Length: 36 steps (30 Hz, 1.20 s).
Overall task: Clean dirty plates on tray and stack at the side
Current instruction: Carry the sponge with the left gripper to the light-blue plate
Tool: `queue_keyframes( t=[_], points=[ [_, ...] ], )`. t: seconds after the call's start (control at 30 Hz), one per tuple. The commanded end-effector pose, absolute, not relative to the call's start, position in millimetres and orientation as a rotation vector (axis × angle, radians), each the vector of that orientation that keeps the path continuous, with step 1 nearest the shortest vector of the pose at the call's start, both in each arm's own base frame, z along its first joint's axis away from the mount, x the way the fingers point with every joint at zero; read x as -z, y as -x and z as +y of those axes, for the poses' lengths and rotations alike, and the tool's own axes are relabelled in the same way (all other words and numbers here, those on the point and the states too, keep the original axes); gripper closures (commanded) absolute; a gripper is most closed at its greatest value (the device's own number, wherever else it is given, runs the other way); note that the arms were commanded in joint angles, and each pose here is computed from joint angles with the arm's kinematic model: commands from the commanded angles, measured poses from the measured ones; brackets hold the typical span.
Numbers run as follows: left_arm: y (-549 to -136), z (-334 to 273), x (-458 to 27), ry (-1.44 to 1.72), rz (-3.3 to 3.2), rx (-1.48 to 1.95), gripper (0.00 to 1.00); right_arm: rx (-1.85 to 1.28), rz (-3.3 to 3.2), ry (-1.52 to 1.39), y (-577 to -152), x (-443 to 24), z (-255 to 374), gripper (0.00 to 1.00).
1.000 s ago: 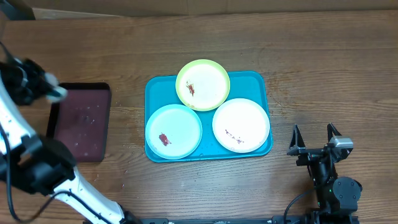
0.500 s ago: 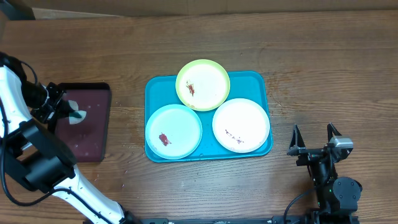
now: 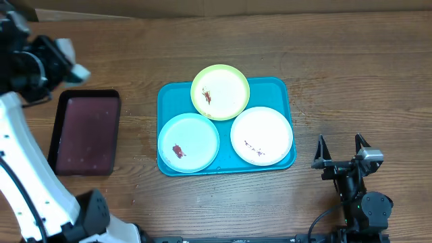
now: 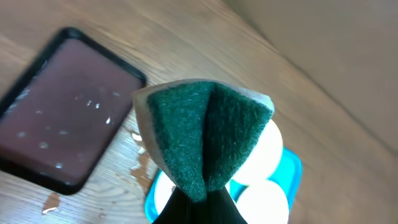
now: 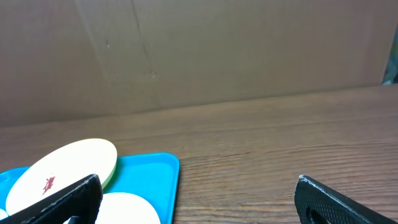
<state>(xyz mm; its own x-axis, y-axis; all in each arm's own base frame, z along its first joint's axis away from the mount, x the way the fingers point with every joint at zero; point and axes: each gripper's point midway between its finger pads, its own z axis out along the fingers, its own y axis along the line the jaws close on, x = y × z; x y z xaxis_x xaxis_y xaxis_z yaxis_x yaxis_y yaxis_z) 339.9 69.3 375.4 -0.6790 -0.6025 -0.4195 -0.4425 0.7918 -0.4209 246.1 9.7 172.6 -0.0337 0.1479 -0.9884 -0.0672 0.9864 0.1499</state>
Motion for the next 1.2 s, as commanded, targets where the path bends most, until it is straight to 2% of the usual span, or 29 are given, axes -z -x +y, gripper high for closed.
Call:
queue_keyframes(
  t=[0.0, 0.4, 0.6, 0.73, 0.83, 1.07, 1.17],
  points=[
    [-352, 34, -330, 0.668, 2.626, 0.419, 0.96, -0.162, 1.589, -0.072, -246, -171, 7, 0.0],
    [-327, -127, -158, 0.213, 3.099, 0.452, 0.96, -0.162, 1.589, -0.072, -246, -171, 7, 0.0],
    [-316, -151, -87, 0.215, 3.071, 0.196, 0.96, -0.162, 1.589, -0.072, -246, -171, 7, 0.0],
    [-310, -136, -65, 0.4, 3.01, -0.018, 0.96, -0.162, 1.589, -0.072, -246, -171, 7, 0.0],
    [-309, -127, -51, 0.532, 2.969, -0.059, 0.96, -0.162, 1.589, -0.072, -246, -171, 7, 0.0],
    [-327, -153, -32, 0.416, 2.903, 0.152, 0.95, -0.162, 1.589, -0.072, -246, -171, 7, 0.0],
    [-325, -157, -31, 0.409, 2.916, 0.179, 0.92, -0.162, 1.589, -0.072, -246, -171, 7, 0.0]
  ],
)
